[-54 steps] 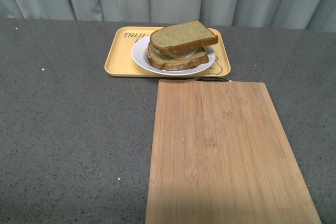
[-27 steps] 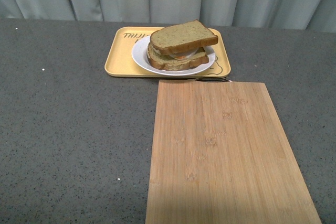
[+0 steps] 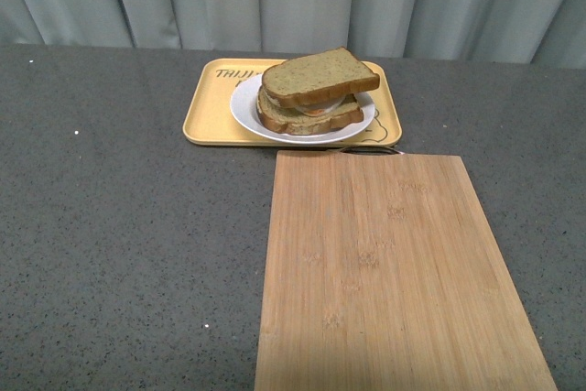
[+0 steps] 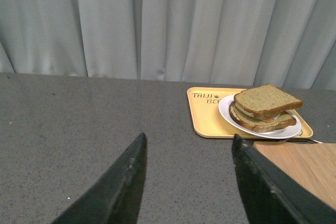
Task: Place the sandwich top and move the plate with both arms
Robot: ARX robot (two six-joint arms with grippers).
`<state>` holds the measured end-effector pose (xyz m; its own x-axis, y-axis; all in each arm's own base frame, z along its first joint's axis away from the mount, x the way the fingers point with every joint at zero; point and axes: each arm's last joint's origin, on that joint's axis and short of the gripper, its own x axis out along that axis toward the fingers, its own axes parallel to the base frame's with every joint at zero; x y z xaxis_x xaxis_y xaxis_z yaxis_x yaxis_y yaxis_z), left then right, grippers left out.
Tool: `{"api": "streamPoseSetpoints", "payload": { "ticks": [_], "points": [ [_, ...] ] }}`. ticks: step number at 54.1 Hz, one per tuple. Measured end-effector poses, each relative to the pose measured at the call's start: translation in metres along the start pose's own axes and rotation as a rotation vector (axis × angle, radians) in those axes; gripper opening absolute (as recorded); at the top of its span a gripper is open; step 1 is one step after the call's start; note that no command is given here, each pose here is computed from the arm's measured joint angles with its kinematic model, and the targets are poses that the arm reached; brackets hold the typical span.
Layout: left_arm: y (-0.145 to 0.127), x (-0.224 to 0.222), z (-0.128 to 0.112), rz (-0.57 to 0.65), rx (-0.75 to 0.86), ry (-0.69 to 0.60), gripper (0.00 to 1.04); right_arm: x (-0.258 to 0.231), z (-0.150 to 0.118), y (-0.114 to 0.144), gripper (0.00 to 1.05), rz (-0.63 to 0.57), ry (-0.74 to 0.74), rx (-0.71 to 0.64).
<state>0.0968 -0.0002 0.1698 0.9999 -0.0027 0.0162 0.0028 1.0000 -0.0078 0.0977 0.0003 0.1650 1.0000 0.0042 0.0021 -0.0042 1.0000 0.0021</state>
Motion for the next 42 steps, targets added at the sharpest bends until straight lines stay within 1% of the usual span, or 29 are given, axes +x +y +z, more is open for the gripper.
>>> {"api": "streamPoseSetpoints", "payload": {
  "ticks": [15,19,42],
  "points": [
    [0.0,0.0,0.0,0.0,0.0,0.0,1.0,0.0,0.0,0.0,0.95,0.0,0.0,0.0],
    [0.0,0.0,0.0,0.0,0.0,0.0,0.98,0.0,0.0,0.0,0.95,0.0,0.0,0.0],
    [0.0,0.0,0.0,0.0,0.0,0.0,0.98,0.0,0.0,0.0,0.95,0.0,0.0,0.0]
  ]
}}
